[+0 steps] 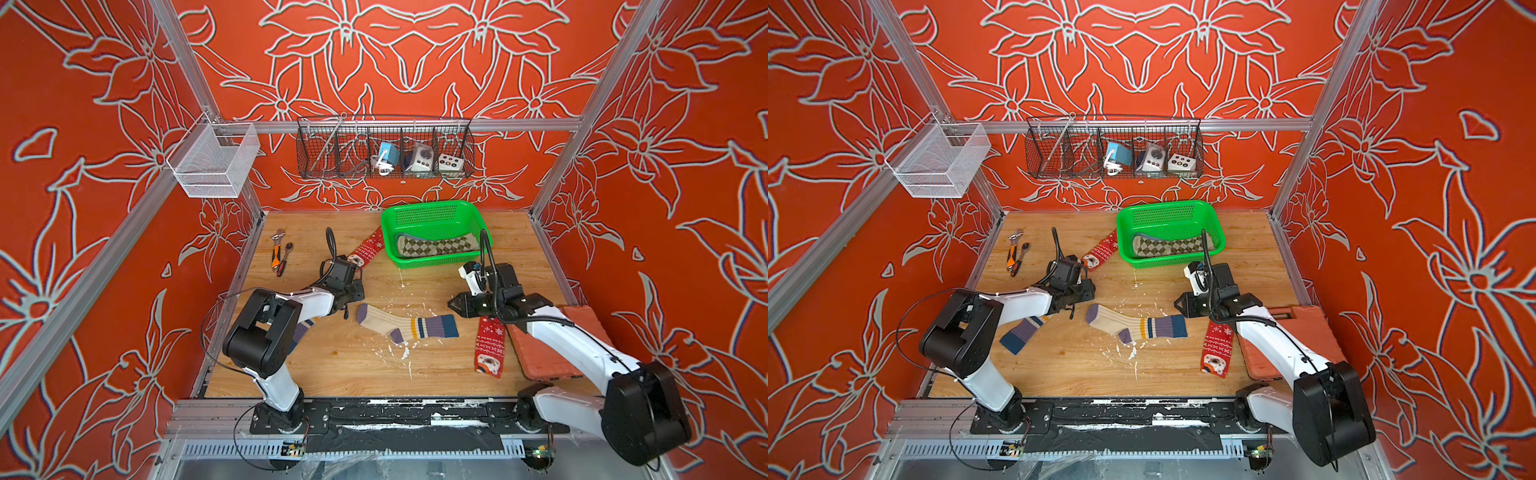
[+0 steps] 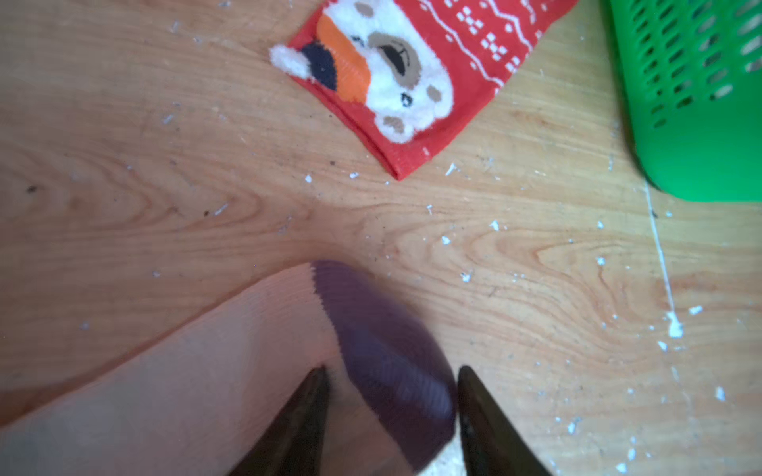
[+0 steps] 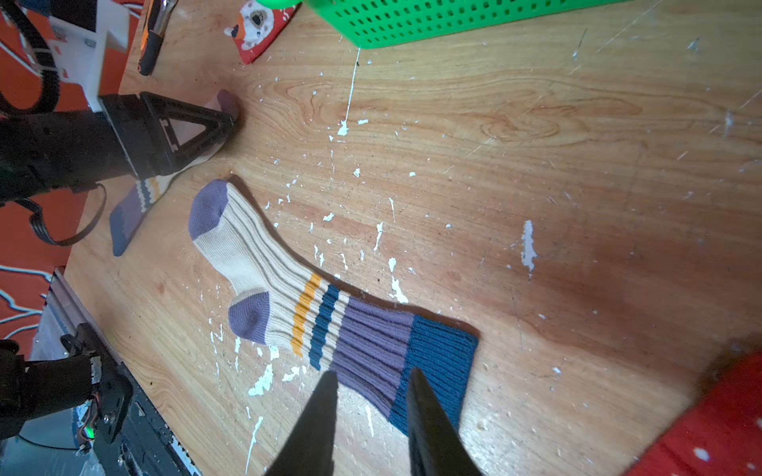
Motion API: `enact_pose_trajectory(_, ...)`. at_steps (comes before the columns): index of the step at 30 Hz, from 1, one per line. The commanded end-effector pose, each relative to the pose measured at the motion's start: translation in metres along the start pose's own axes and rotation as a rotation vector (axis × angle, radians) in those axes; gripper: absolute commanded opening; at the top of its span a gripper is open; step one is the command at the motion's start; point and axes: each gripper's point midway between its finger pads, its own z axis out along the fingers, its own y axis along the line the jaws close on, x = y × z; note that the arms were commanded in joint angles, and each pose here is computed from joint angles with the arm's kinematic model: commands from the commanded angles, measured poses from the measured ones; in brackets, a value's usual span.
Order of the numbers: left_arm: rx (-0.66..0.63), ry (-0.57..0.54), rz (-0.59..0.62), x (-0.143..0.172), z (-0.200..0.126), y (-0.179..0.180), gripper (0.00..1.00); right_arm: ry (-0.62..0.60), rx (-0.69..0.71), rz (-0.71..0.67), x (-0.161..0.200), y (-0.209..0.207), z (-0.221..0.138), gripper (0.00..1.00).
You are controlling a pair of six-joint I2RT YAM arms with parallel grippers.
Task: Place the socks together as a pair
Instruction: Pick up the sock from the center of the board, then place the sock in the sock.
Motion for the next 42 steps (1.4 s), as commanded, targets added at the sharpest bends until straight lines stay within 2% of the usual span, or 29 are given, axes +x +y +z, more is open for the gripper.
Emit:
enact_pose_trajectory(1,-0.043,0.058,0.024,0.016,0.002,0.008,0.26,-0.005,-0.021,-0.012,0.002,0.004,0.001,0.3)
enact_pose_trajectory(4,-0.04,0.028,0.041,0.004,-0.01,0.001,0.07,-0.007,-0.019,-0.013,0.002,0.004,0.001,0.29)
enact_pose_trajectory(7,-0.014,-0.025,0.054,-0.015,-0.031,-0.013,0.0,-0.012,-0.017,-0.014,0.003,0.004,0.0,0.29)
enact_pose_trajectory(15,0.18,-0.186,0.077,-0.083,-0.113,-0.072,0.0,-0.062,0.021,-0.026,-0.001,0.002,-0.013,0.27)
enact_pose_trajectory(20,0.339,-0.221,0.128,-0.117,-0.159,-0.117,0.0,-0.103,0.03,-0.023,-0.01,0.009,-0.032,0.26)
enact_pose_trajectory(23,0.476,-0.206,0.191,-0.122,-0.177,-0.156,0.0,-0.136,0.042,-0.032,-0.018,0.017,-0.052,0.26)
enact_pose_trajectory(26,0.589,-0.166,0.279,-0.114,-0.185,-0.197,0.0,-0.179,0.074,-0.045,-0.026,0.021,-0.073,0.26)
enact_pose_trajectory(30,0.7,-0.083,0.377,-0.084,-0.179,-0.241,0.0,-0.22,0.119,-0.049,-0.033,0.02,-0.092,0.25)
enact_pose_trajectory(35,0.776,0.008,0.454,-0.04,-0.165,-0.272,0.0,-0.248,0.163,-0.031,-0.042,0.012,-0.104,0.22)
enact_pose_trajectory(42,0.865,0.174,0.558,0.047,-0.152,-0.292,0.01,-0.315,0.14,0.024,-0.061,0.007,-0.12,0.2)
